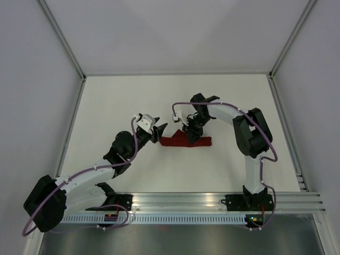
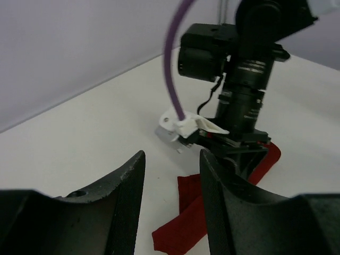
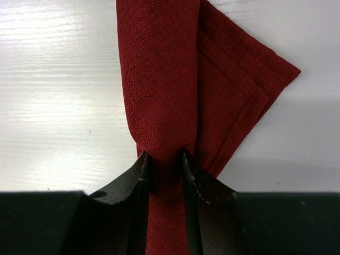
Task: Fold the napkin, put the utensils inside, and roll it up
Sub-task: Roll the napkin at the center of the board.
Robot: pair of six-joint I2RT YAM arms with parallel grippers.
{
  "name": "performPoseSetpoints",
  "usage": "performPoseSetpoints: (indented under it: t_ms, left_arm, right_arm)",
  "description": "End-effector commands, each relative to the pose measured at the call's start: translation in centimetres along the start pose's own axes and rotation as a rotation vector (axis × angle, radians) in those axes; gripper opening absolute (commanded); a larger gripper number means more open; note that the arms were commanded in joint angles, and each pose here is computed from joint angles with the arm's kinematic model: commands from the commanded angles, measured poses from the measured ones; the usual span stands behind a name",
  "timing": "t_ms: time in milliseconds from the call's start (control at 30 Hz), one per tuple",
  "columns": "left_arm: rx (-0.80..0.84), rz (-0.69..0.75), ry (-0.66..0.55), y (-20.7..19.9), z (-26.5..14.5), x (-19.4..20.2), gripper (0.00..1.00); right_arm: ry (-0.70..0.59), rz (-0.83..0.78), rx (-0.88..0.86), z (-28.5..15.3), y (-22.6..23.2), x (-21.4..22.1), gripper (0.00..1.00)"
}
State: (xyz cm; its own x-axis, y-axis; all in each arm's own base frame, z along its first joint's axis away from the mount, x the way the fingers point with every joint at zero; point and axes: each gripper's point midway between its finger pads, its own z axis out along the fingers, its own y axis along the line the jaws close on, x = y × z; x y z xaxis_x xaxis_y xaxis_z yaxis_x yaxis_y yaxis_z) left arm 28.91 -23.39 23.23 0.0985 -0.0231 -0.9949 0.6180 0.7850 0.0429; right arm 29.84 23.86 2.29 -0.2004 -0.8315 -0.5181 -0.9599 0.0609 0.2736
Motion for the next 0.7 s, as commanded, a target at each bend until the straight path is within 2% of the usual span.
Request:
performPoseSetpoints:
  t_ms: [0,267,500,667]
  left_arm:
    - [0.029,0.220,-0.012,-1.6,0.3,0.2,0.51]
    - [0.271,0.465,0.197,-8.4,1.9,7.2,0.56]
    - [0.403,0.615,0.314,-10.5,4.1,12.2,0.57]
    - [0.510,0.647,0.404,-11.6,4.4,15.9,0.60]
  right_arm:
    - [0.173,0.083,-0.081,1.5,0.5,5.4,0.04]
    - [0.184,0.128,-0.111,1.8,-0.2,5.8,0.04]
    - [0.202,0.150,-0.125,1.9,-0.4,6.0,0.04]
    - [0.211,0.161,-0.125,1.9,-0.5,6.1,0.04]
